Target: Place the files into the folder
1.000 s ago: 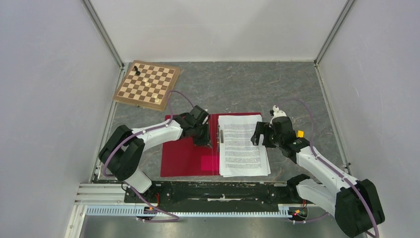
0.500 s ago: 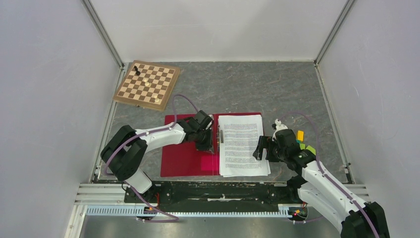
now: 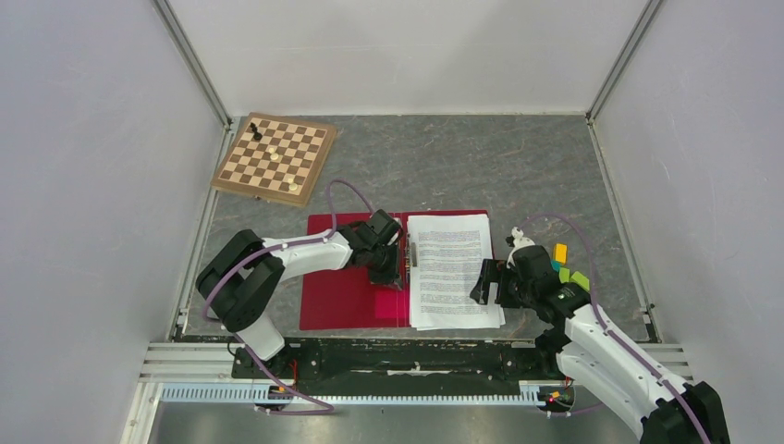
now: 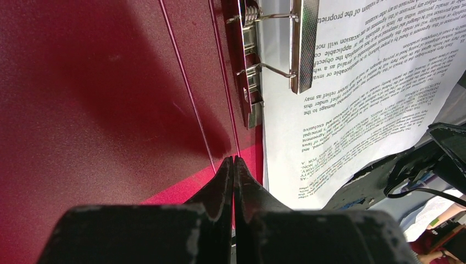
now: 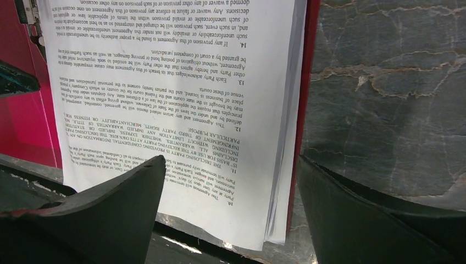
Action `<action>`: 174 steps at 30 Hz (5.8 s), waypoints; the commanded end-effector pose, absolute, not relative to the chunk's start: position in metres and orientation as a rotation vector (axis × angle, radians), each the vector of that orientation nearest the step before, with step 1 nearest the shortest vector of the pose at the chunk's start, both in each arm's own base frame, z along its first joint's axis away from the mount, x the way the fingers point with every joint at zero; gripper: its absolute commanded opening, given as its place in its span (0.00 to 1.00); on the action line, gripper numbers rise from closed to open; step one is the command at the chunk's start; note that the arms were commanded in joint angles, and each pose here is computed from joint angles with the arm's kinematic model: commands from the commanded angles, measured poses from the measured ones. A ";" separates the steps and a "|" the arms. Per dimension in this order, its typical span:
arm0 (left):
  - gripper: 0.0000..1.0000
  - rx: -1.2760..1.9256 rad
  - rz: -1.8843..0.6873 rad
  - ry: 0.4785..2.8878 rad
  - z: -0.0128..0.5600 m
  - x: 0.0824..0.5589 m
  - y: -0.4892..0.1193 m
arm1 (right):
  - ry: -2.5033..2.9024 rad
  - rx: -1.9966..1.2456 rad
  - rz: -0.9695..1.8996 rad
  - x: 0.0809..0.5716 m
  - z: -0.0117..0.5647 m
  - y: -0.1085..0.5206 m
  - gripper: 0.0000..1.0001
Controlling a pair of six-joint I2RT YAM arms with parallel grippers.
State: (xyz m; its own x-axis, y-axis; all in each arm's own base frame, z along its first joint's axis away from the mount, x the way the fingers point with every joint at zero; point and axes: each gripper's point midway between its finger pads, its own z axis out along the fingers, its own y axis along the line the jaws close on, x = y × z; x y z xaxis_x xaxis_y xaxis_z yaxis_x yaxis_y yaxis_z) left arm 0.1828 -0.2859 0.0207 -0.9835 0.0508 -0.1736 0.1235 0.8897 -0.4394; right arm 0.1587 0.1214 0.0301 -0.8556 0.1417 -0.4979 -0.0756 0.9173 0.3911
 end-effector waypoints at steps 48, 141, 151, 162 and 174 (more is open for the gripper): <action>0.02 0.099 -0.694 2.915 0.013 0.179 -0.291 | 2.551 0.032 0.556 0.152 0.036 0.126 0.91; 0.02 0.112 -0.688 2.929 0.008 0.175 -0.294 | 2.533 -0.020 0.562 0.153 0.052 0.135 0.93; 0.02 0.114 -0.693 2.929 0.007 0.175 -0.295 | 2.553 -0.032 0.618 0.147 0.044 0.141 0.92; 0.02 0.117 -0.690 2.931 0.007 0.175 -0.295 | 2.583 -0.031 0.552 0.145 0.032 0.133 0.92; 0.02 0.120 -0.683 2.922 0.010 0.177 -0.294 | 2.571 -0.017 0.442 0.153 0.034 0.120 0.93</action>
